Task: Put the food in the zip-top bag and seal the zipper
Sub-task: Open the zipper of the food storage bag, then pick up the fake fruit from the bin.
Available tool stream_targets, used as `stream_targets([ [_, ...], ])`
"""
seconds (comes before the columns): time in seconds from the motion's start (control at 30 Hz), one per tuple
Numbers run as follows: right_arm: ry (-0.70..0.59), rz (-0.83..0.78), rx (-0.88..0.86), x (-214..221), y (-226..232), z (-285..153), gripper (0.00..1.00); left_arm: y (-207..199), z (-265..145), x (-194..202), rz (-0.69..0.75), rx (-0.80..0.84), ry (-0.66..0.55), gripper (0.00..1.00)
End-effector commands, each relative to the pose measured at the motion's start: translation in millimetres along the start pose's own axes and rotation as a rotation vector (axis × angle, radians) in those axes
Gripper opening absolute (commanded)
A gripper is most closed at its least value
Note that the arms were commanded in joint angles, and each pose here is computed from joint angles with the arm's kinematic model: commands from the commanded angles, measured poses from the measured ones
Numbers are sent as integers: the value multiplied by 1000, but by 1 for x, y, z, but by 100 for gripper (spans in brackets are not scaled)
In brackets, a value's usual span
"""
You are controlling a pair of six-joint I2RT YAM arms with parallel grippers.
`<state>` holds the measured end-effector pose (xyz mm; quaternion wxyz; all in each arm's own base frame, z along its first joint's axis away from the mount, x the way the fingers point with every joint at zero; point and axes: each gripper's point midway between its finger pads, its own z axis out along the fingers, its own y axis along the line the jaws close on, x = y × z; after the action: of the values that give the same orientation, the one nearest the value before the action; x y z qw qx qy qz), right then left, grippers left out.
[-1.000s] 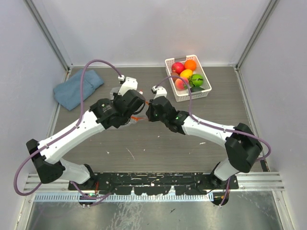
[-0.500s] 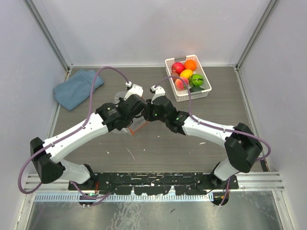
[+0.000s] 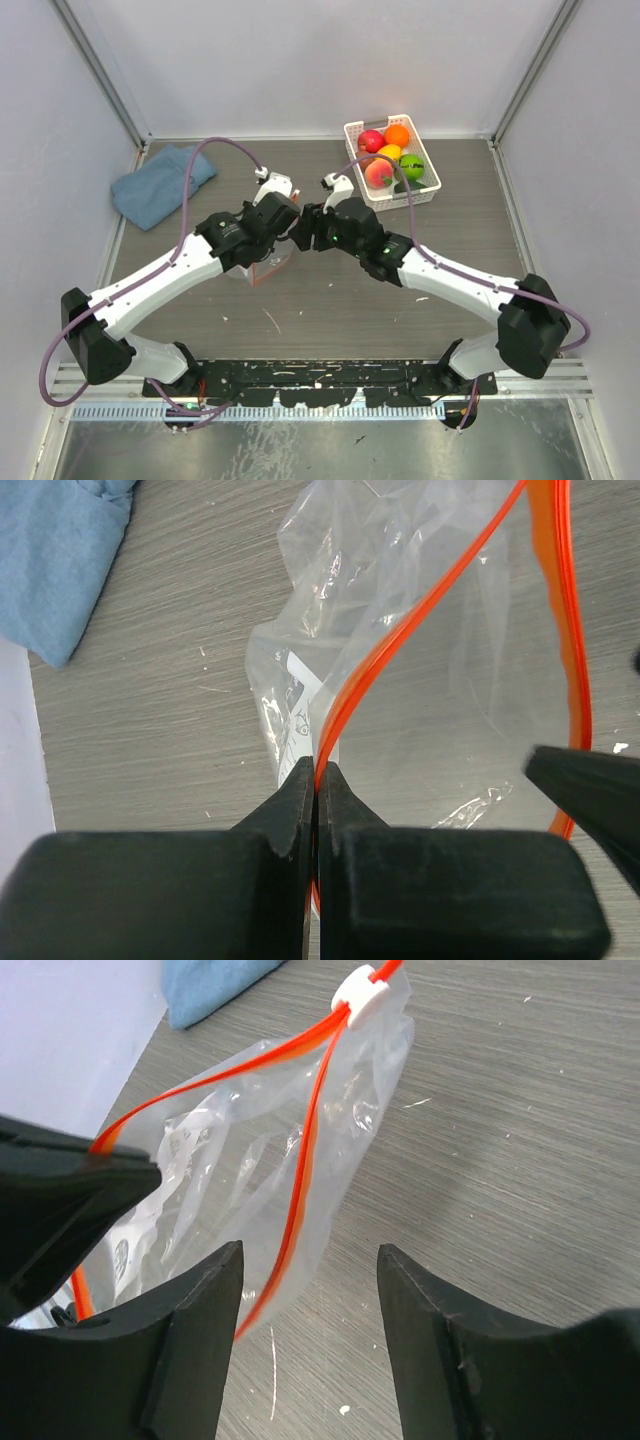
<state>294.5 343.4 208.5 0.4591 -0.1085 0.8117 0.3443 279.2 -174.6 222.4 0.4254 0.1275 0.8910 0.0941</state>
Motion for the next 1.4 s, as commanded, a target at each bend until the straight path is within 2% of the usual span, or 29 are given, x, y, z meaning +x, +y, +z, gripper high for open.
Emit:
stream_targets([
  [0.0, -70, -72, -51, -32, 10, -30, 64, 6, -5, -13, -51, 15, -42, 0],
  [0.17, -94, -132, 55, -55, -25, -45, 71, 6, -4, -12, -48, 16, -30, 0],
  [0.33, -120, -81, 183, -81, -97, -49, 73, 12, -2, -12, -61, 3, -25, 0],
  [0.57, -133, -69, 419, -104, -190, -37, 81, 19, 1, -12, -83, -6, -19, 0],
  [0.7, -135, -54, 499, -116, -232, -22, 84, 20, 3, -12, -85, -6, -10, 0],
  [0.93, -162, -125, 591, -143, -276, 8, 99, 22, 6, -10, -80, -16, 0, 0],
  [1.13, -156, -144, 607, -151, -305, 40, 100, 19, 11, -7, -65, -21, 18, 0],
  [1.37, -106, -144, 635, -134, -334, 72, 100, 19, 15, -4, -49, -33, 33, 0],
])
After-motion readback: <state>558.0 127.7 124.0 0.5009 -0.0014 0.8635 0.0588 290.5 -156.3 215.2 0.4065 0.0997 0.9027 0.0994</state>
